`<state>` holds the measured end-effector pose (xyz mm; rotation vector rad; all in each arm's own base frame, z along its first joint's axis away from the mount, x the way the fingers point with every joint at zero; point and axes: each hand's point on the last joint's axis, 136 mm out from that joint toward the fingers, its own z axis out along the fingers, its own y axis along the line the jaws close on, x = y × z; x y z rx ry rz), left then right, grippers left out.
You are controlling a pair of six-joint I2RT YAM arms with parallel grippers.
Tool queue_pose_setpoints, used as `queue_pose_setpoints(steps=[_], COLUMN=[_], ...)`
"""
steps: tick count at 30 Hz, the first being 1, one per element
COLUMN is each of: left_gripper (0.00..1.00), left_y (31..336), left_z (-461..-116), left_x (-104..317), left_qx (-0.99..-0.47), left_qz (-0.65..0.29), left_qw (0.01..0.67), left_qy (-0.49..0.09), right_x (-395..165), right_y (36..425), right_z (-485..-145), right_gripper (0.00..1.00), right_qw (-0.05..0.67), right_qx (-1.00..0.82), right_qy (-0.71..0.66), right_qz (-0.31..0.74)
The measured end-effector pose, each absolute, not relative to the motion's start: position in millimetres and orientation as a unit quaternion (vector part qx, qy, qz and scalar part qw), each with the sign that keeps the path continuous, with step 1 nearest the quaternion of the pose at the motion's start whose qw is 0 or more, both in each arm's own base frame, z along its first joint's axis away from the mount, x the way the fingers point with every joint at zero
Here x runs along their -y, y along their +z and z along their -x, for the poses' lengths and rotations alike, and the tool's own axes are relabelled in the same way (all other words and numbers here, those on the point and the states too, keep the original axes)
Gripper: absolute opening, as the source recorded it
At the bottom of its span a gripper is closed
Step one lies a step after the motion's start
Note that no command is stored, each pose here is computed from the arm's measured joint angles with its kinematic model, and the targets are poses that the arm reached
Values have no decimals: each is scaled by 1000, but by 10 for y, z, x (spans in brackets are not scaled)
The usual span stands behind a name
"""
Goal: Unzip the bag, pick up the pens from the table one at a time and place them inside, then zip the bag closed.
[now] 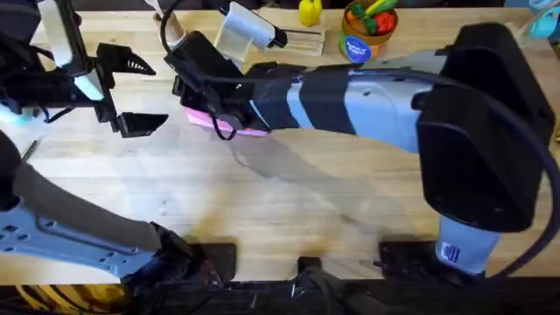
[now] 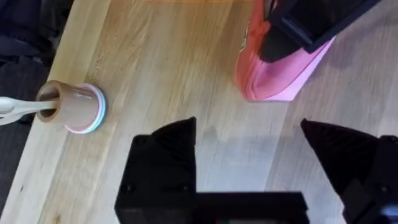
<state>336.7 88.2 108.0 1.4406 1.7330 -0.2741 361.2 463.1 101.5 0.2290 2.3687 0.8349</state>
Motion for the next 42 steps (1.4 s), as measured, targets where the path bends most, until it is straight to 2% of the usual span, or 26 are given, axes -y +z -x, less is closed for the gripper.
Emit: queue_pose_setpoints(steps=[4,7,16,24,26,29,37,42], left_gripper=[993,993,993,993,993,993,993,993], left_y=[1080,1080,1080,1080,1081,1082,1129,1173], left_z=[-3367,-3367,-3367,-3367,-3366,-3347,-3305,-3329], left_x=[-882,-882,-882,-882,-881,-866,-790,-612], left_qx=[-692,-692,-692,-692,-692,-694,-695,-681], left_qz=[-575,-575,-575,-575,-575,-573,-560,-566], left_qw=[422,422,422,422,422,421,429,437], left_qy=[-109,-109,-109,-109,-110,-116,-138,-158], right_x=[-4650,-4652,-4662,-4692,-4683,-4654,-4610,-4468], right_y=[1028,1017,1068,1059,1050,1034,1048,1310], right_z=[-3608,-3595,-3558,-3493,-3496,-3513,-3487,-3354], right_gripper=[184,136,137,146,130,42,33,33], right_qw=[313,315,314,277,267,253,227,229], right_qx=[-896,-898,-899,-904,-905,-906,-908,-909], right_qy=[311,305,304,327,332,338,349,334], right_qz=[-58,-40,-15,6,9,11,47,102])
